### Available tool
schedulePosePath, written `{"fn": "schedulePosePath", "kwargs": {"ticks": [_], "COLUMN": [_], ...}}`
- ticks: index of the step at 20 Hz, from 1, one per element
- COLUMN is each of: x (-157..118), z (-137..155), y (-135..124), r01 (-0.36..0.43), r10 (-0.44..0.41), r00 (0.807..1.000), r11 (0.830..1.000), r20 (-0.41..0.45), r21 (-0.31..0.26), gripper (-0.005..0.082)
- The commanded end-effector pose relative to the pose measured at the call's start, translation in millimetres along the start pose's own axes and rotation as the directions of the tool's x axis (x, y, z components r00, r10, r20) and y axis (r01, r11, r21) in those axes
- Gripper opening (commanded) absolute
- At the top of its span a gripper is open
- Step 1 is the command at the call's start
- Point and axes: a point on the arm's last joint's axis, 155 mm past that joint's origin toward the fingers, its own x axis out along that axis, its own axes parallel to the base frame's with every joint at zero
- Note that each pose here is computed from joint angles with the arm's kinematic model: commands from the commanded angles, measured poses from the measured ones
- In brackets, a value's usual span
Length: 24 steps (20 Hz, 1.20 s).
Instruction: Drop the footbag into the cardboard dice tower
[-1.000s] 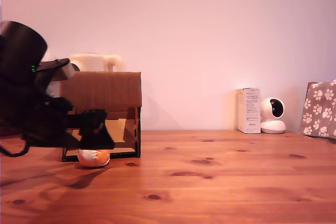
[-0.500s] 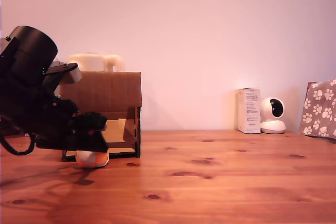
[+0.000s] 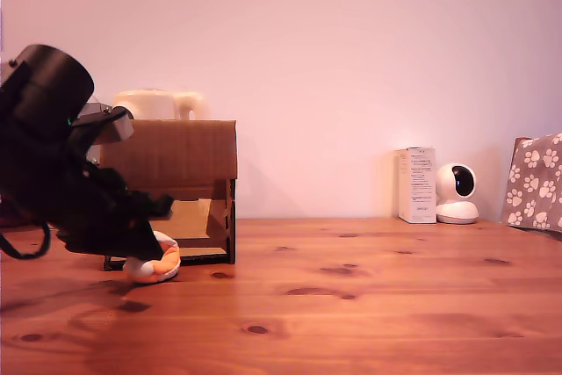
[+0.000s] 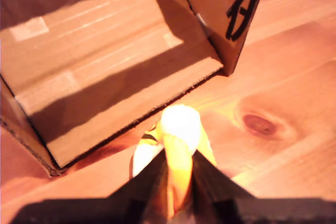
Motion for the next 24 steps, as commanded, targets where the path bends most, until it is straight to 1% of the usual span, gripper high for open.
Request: {"fn": "schedulePosePath", "kwargs": {"ticks": [1,4,7,10,12,13,15,18,19,21,23,24], "x": [-15.0,-42.2,-69.0,-96.3,-115.1,-123.6,-139.4,-157.0,-161.1,-167.6,-168.2,-165.2], "z": [12.2,30.1,45.3,69.9,91.0,102.6,127.8,162.8,171.2,187.6,201.6,207.8], "y": [-14.7,-30.0,-39.2,-45.0,-48.3,-49.6,-52.2,-54.5,-54.6,-50.0,-42.1,-38.3], "r01": [0.043,0.093,0.121,0.128,0.125,0.123,0.105,0.061,0.049,0.01,-0.024,-0.033], "r10": [-0.044,-0.094,-0.122,-0.132,-0.137,-0.139,-0.145,-0.152,-0.152,-0.127,-0.099,-0.091], "r00": [0.999,0.995,0.99,0.981,0.966,0.954,0.92,0.851,0.831,0.79,0.764,0.763], "r11": [0.999,0.995,0.992,0.991,0.99,0.989,0.986,0.979,0.978,0.981,0.983,0.983], "r20": [0.023,0.042,0.067,0.144,0.221,0.266,0.364,0.502,0.536,0.6,0.637,0.64], "r21": [0.011,0.019,0.018,0.04,0.065,0.078,0.127,0.194,0.201,0.195,0.181,0.178], "gripper": [0.0001,0.0001,0.0001,0.0002,0.0002,0.0002,0.0002,0.0002,0.0002,0.0004,0.0004,0.0004]}}
